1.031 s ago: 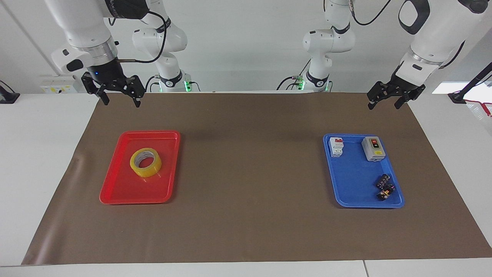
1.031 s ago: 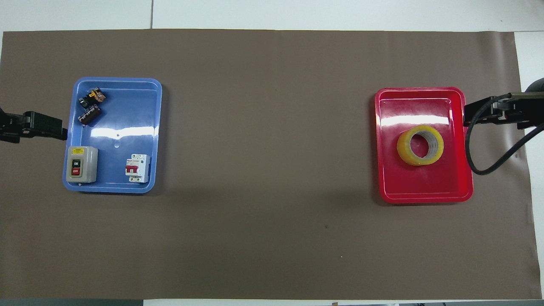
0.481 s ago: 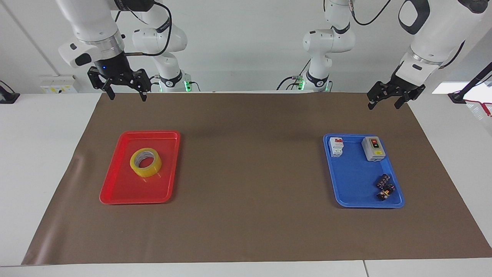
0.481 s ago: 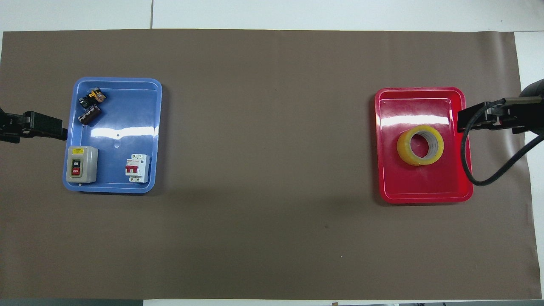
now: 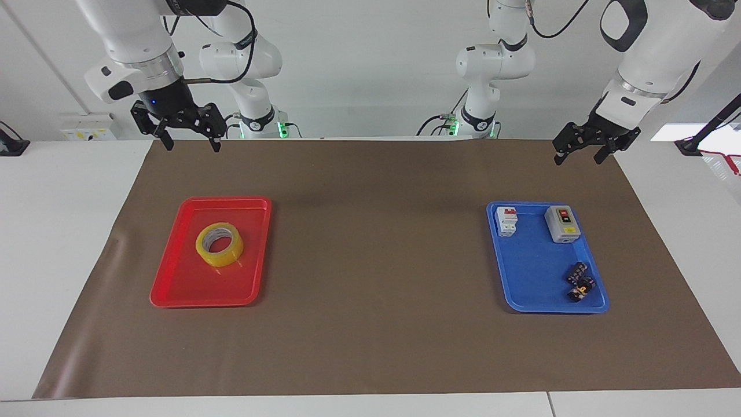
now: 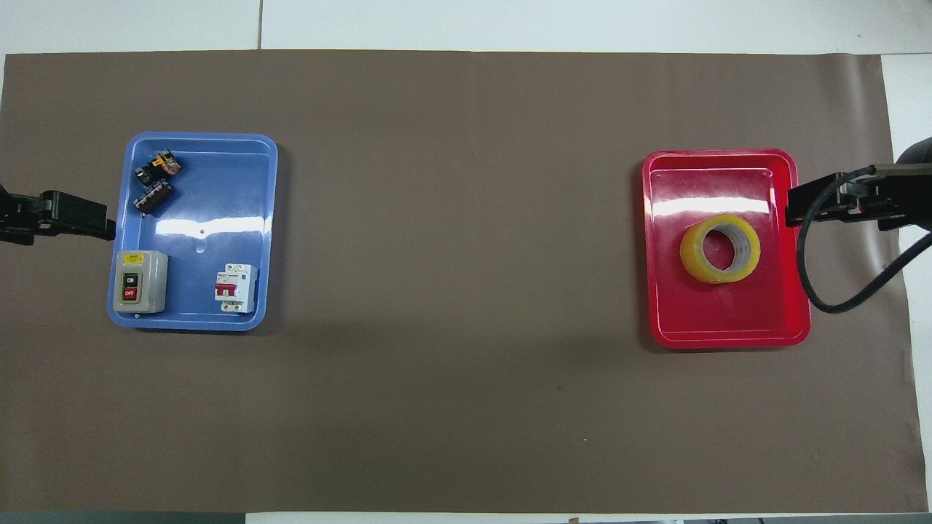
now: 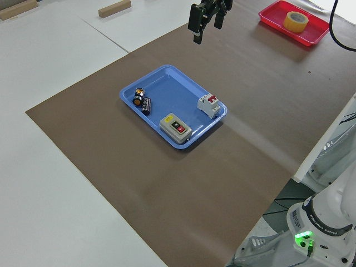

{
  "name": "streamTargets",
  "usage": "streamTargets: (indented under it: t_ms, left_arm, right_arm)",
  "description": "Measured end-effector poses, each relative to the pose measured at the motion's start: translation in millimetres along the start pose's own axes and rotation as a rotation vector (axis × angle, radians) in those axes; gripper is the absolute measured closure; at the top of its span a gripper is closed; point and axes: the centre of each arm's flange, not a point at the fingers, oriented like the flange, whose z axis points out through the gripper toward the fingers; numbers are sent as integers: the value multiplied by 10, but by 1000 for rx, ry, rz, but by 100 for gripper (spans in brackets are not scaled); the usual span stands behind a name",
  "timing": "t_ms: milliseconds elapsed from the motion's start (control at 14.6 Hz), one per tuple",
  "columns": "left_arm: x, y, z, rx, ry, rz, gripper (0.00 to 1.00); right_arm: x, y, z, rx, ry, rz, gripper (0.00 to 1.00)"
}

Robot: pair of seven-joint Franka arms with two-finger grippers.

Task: Place and move tape with both arms

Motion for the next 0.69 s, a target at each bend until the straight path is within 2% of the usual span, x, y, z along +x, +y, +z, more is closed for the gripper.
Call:
streamTargets:
  t_ms: [412,687]
  left_arm:
    - [0,0,0,0,0,0,0]
    - [0,0,0,0,0,0,0]
  right_arm:
    - [-6,-5,3,-5,-4,-2,0]
    - [-48,14,-8,-10,-34,1,0]
